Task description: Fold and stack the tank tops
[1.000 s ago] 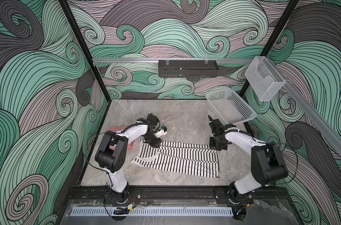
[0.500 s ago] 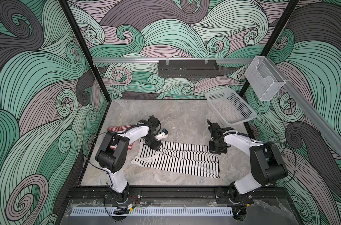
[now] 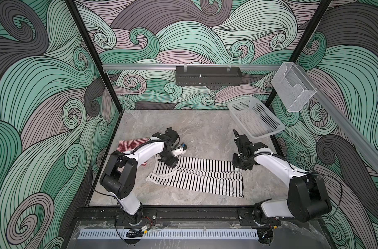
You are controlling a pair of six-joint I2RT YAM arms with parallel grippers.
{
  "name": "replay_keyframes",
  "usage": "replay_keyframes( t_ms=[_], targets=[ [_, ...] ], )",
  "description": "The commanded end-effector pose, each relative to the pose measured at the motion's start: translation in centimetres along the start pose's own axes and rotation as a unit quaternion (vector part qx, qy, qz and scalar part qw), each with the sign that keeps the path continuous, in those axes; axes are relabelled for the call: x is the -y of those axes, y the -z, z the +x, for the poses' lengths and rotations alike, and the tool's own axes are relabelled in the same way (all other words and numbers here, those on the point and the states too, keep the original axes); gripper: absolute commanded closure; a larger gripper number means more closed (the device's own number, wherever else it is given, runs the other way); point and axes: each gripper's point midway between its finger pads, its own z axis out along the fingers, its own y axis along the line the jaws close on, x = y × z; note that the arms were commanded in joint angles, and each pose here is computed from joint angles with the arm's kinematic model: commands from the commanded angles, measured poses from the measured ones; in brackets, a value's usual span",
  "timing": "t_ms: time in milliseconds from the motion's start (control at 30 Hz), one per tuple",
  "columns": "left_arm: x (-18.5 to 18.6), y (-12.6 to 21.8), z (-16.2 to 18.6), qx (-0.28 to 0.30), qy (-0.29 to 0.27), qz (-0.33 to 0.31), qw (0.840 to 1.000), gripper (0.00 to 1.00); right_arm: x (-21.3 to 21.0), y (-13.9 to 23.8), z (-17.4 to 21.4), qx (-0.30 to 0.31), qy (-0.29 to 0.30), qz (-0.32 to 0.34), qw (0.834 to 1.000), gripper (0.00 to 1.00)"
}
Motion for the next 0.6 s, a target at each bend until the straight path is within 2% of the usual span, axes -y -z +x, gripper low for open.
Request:
replay_keyframes(
  t_ms=[0, 67, 167, 367, 567],
  targets=[
    [1.0, -0.3, -1.1, -0.003, 0.000, 0.031, 1.000, 0.74, -0.3, -1.8, 0.9, -0.030, -0.010, -0.001, 1.000, 0.89],
    [1.4, -1.5, -1.6, -0.017, -0.006, 0.041, 0.999, 0.75, -0.5, -2.8, 1.3, -0.045, -0.010, 0.000, 0.999, 0.95],
    [1.7, -3.0, -1.7, -0.030, -0.010, 0.053, 0.998, 0.75, -0.4, -3.5, 2.1, -0.055, -0.007, 0.004, 0.998, 0.99],
    [1.8, -4.5, -0.8, -0.059, -0.012, 0.057, 0.997, 0.76, 0.7, -3.8, 4.3, -0.067, -0.004, 0.016, 0.998, 1.00],
    [0.0, -6.6, 0.6, -0.103, 0.005, 0.017, 0.994, 0.76, 2.0, -5.1, 6.3, -0.084, -0.006, 0.041, 0.996, 1.00]
  ],
)
